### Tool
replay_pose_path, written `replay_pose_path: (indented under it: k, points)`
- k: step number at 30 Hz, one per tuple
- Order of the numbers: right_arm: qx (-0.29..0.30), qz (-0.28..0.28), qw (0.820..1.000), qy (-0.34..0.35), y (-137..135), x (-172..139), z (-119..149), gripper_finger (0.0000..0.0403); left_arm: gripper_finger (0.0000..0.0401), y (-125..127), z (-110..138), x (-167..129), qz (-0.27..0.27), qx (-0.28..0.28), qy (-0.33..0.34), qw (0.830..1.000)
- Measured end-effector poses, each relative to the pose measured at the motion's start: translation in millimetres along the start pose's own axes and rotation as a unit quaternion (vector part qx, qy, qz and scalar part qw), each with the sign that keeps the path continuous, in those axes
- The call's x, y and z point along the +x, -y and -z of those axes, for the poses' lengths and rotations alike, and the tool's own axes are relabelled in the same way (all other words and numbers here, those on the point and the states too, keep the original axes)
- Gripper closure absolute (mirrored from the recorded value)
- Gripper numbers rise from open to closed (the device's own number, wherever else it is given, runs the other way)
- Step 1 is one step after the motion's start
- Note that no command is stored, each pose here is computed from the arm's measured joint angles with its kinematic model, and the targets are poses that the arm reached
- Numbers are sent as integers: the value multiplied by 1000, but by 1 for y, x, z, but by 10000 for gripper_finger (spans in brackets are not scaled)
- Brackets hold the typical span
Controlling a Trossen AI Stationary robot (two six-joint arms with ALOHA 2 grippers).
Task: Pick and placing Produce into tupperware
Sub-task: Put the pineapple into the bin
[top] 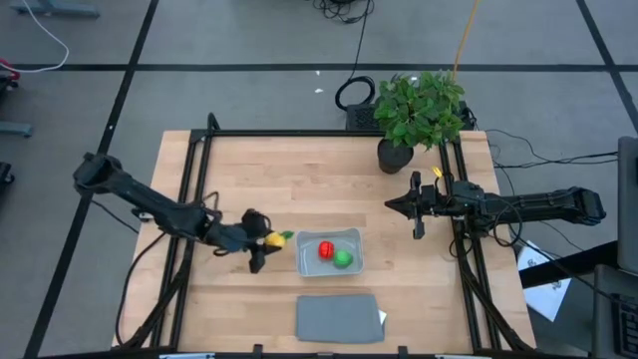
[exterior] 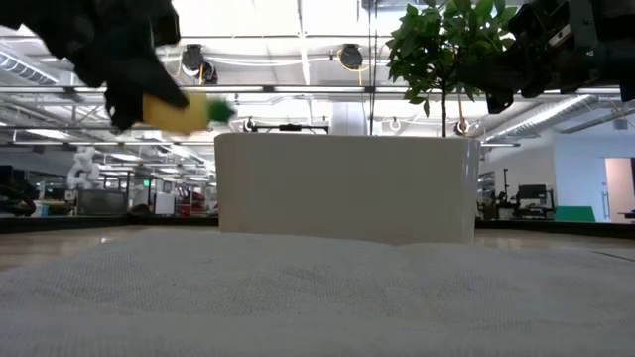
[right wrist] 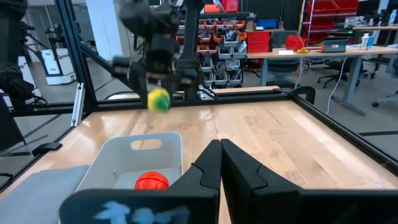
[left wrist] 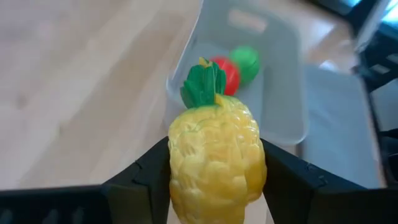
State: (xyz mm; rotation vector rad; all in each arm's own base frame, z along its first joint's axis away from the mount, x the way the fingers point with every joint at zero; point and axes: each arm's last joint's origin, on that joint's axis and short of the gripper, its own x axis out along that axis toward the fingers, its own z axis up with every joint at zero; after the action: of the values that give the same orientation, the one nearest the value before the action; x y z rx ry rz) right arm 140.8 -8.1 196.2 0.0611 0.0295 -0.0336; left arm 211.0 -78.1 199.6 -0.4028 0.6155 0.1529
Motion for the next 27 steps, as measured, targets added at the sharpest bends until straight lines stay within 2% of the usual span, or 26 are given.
replay_pose_path:
  k: [8, 13, 19, 27]
  points:
    - [0, 0, 1000, 0, 0, 0, 0, 403, 210, -5, -25, -43, 42, 87, 92, 991]
    - [0, 0, 1000, 0, 0, 0, 0, 403, 205, -13, -29, -63, 10, 132, 127, 983]
    - [0, 0, 1000, 0, 0, 0, 0, 403, 213, -24, -28, -78, -38, 151, 137, 978]
    - [0, 0, 1000, 2, 0, 0, 0, 403, 207, -27, -32, -88, -38, 151, 162, 974]
